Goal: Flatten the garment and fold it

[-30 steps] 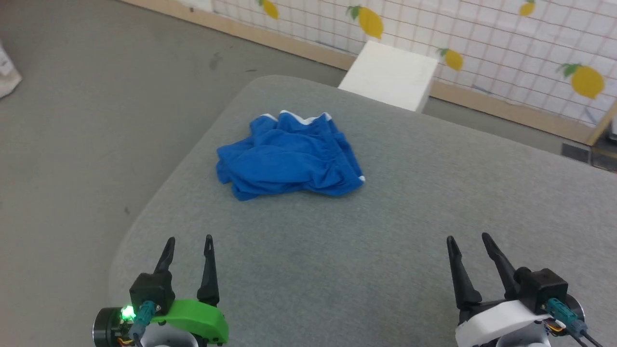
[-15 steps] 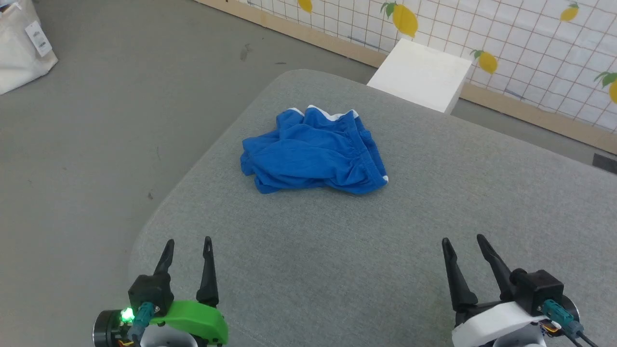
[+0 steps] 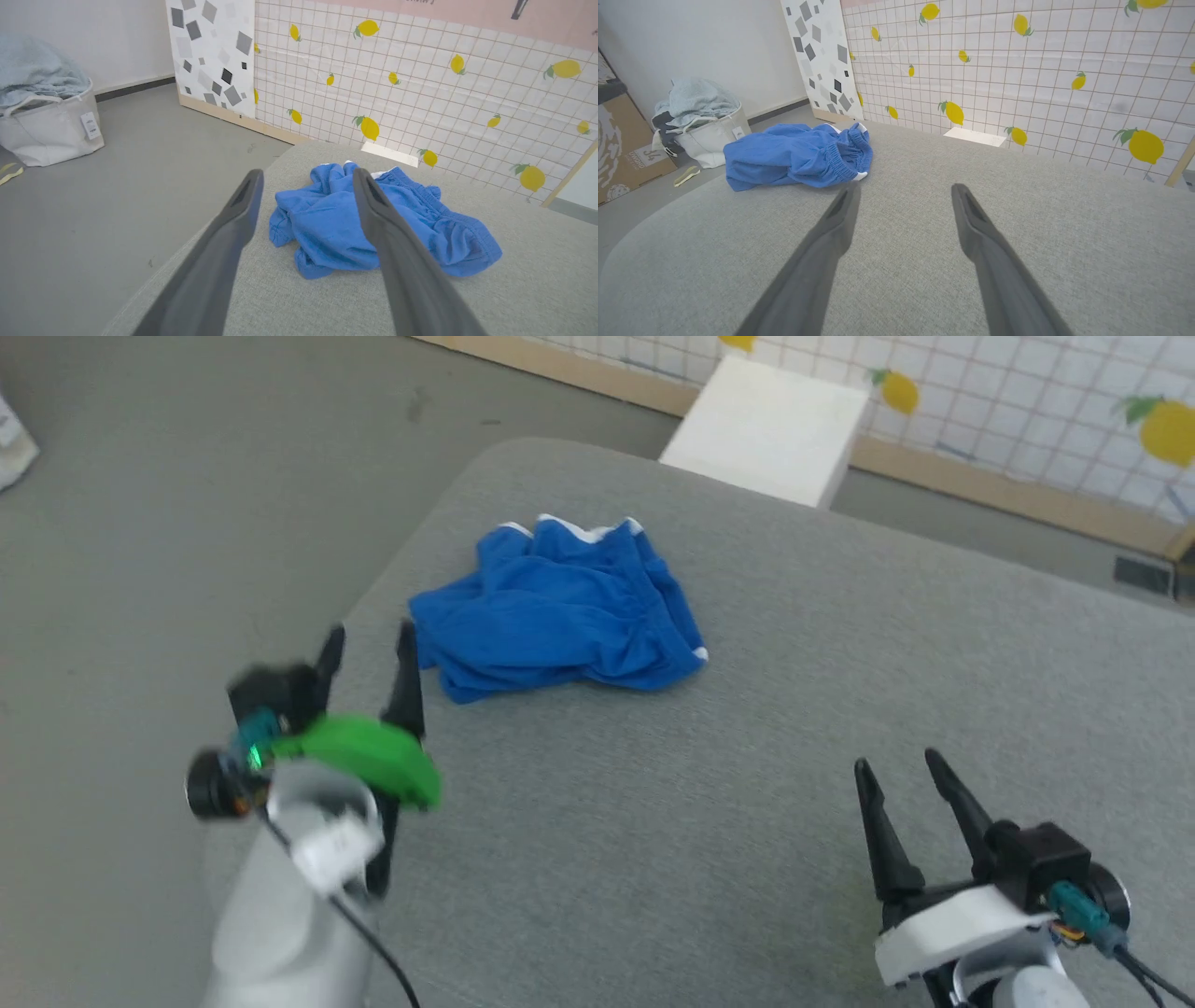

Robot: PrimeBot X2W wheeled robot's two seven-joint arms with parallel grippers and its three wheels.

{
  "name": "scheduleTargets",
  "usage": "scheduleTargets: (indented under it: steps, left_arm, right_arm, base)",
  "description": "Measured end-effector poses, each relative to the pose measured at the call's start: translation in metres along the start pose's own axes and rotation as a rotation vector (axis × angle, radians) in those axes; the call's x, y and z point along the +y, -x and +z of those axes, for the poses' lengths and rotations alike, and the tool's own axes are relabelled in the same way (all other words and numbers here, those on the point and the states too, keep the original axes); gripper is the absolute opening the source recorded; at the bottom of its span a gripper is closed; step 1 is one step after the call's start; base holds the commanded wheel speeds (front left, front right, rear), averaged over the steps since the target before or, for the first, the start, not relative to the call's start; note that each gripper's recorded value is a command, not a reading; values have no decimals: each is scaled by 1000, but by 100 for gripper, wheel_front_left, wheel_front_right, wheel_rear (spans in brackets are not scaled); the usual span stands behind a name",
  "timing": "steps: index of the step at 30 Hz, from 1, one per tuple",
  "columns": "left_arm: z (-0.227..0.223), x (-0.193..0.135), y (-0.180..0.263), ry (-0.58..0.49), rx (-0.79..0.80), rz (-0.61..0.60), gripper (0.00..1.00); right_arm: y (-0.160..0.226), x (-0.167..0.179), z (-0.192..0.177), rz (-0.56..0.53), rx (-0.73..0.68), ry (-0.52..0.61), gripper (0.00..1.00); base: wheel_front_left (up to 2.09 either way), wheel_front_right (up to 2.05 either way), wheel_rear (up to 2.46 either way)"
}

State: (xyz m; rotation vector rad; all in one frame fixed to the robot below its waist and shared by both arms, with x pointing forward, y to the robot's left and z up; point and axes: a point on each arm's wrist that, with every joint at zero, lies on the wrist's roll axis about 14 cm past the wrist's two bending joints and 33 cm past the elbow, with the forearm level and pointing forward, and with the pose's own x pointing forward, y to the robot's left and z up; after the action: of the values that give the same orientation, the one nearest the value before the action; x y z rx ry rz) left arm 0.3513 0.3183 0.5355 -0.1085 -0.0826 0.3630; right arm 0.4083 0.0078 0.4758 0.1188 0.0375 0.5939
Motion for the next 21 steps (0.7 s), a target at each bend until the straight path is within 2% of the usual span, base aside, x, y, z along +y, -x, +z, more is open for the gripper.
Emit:
scheduleTargets:
  steps: [4, 10, 12, 13, 16, 17, 21]
  left_arm:
    - [-10, -4, -39, 33, 130, -4, 100]
    - [-51, -16, -80, 52, 460, 11, 100]
    - [-67, -22, -85, 32, 571, 9, 100]
    - [-90, -32, -90, 0, 722, 4, 100]
    - [-115, -42, -87, -31, 855, 1, 100]
    - [-138, -47, -80, -77, 962, 3, 100]
    - [-163, -52, -71, -102, 1057, 0, 100]
  right_arm:
    - [2, -16, 1, -41, 1, 13, 100]
    - [14, -50, -7, -138, 30, 21, 100]
    - [19, -61, -10, -171, 37, 19, 100]
    - [24, -74, -15, -209, 56, 22, 100]
    - [29, -84, -21, -238, 73, 21, 100]
    - [33, -92, -27, -261, 89, 17, 100]
    - [37, -100, -32, -284, 105, 15, 100]
  base:
    - [0, 0, 0]
    - [0, 0, 0]
    - [0, 0, 0]
    - [0, 0, 0]
    - [0, 0, 0]
    - [0, 0, 0]
    - [0, 0, 0]
